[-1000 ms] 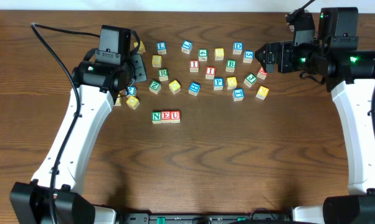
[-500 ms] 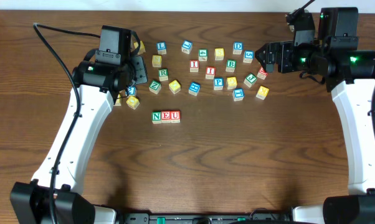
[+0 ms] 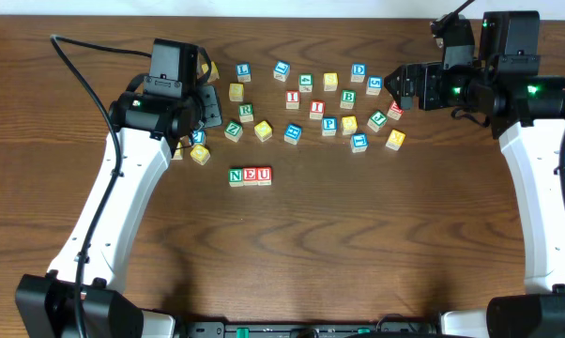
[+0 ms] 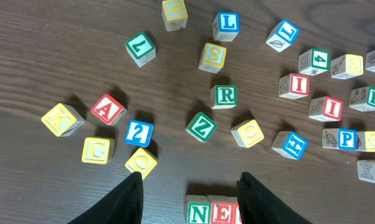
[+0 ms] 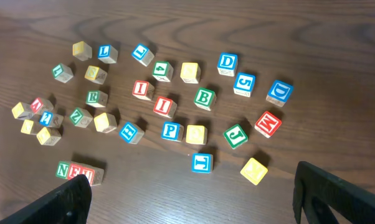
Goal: Spell out NEURIPS
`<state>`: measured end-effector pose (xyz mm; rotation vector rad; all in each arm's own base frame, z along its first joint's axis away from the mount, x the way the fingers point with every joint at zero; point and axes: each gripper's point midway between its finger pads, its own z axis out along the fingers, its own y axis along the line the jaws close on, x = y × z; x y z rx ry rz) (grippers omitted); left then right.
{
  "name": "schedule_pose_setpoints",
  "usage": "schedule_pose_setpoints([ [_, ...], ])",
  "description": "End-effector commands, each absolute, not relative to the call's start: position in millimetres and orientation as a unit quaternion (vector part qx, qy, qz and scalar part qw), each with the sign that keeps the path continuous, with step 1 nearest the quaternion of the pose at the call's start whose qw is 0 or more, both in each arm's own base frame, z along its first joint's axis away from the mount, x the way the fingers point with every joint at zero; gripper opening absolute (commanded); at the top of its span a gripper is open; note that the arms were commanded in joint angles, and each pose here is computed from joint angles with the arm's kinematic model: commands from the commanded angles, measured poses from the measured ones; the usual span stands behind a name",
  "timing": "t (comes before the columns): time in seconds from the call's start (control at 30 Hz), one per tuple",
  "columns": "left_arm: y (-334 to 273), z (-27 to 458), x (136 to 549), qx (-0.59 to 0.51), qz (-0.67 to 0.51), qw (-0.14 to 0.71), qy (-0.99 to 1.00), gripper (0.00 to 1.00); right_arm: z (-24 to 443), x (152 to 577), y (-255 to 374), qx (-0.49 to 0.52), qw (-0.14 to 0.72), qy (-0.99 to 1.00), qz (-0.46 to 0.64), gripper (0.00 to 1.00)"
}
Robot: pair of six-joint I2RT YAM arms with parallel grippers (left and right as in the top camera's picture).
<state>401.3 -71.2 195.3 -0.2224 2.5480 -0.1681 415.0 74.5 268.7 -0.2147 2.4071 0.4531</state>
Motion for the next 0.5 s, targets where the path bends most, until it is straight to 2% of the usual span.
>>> schedule_pose_setpoints([
  [0.0,-71.4,200.3,404.7,-0.076,-0.063,0.289,0.952,0.48,266.5,415.0,74.1,-0.087,0.333,0.923,0.175,0.99],
  [0.47,-71.2,198.1,403.7,-0.076,-0.063,0.287,0.953,0.48,266.5,415.0,74.1,-0.087,0.333,0.923,0.175,0.99],
])
